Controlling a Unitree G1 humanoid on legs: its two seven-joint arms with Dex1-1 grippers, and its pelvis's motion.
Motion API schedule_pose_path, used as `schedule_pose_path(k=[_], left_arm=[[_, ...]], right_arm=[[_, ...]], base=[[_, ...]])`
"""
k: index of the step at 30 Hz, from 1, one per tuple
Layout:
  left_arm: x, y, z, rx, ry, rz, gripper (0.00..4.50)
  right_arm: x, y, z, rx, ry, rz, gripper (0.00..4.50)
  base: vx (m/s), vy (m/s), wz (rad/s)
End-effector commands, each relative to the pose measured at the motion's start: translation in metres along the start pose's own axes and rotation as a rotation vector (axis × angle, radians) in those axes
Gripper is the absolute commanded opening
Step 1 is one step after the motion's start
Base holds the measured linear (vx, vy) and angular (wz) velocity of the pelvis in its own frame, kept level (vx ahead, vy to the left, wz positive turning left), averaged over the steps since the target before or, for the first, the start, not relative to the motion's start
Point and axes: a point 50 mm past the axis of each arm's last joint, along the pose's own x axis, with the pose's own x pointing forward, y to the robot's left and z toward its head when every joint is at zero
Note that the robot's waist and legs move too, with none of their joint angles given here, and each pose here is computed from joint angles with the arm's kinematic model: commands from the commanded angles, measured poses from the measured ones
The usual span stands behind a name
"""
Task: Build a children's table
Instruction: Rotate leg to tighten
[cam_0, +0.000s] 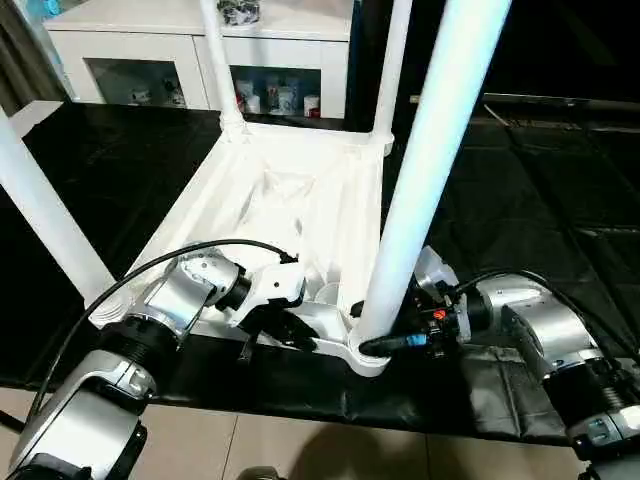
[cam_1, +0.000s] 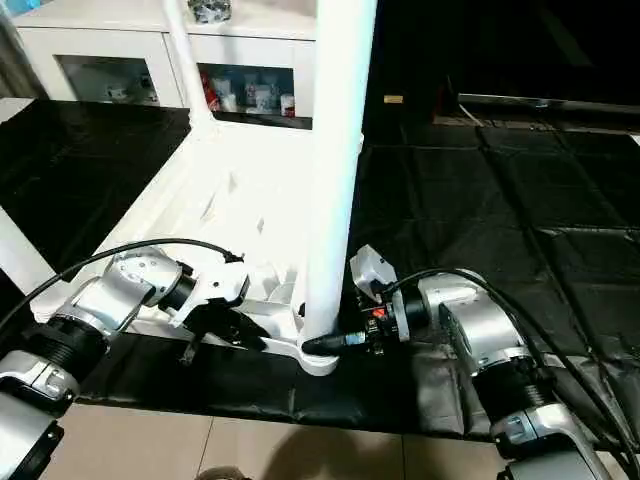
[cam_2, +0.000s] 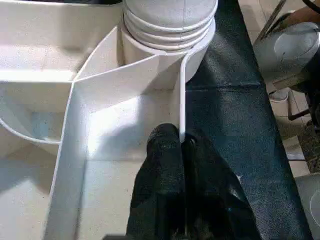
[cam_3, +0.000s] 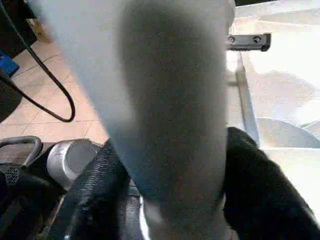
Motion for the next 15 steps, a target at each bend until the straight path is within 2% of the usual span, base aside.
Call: schedule_pose_path(k=[1,5,7,9,12,15], left_arm=[[0.004,-0.001,0.002,0.021,0.026,-0.037,0.00],[0.005,0.002,0.001,0.005,0.016,-0.004,0.00],[0.006,0.008,0.004,-0.040,-0.007,0.068,0.00],[0.006,0.010,0.006,-0.054,-0.011,0.089,0.00],[0.007,0.021,0.014,-0.122,-0.080,0.219,0.00],[0.009,0.030,0.022,-0.159,-0.105,0.340,0.00]], right_arm=[[0.005,0.001,0.003,0.000,-0.006,0.041,2.22],[0.007,0.002,0.003,-0.005,-0.027,0.031,2.15],[0.012,0.003,0.007,0.011,-0.101,-0.054,2.10],[0.014,0.002,0.007,0.006,-0.111,-0.087,2.10],[0.026,-0.008,0.008,0.056,-0.152,-0.275,2.09],[0.039,-0.018,0.007,0.087,-0.143,-0.445,2.08]], base=[[0.000,0.000,0.00],[0.000,0.000,0.00],[0.000,0.000,0.00],[0.000,0.000,0.00],[0.000,0.000,0.00],[0.000,0.000,0.00]])
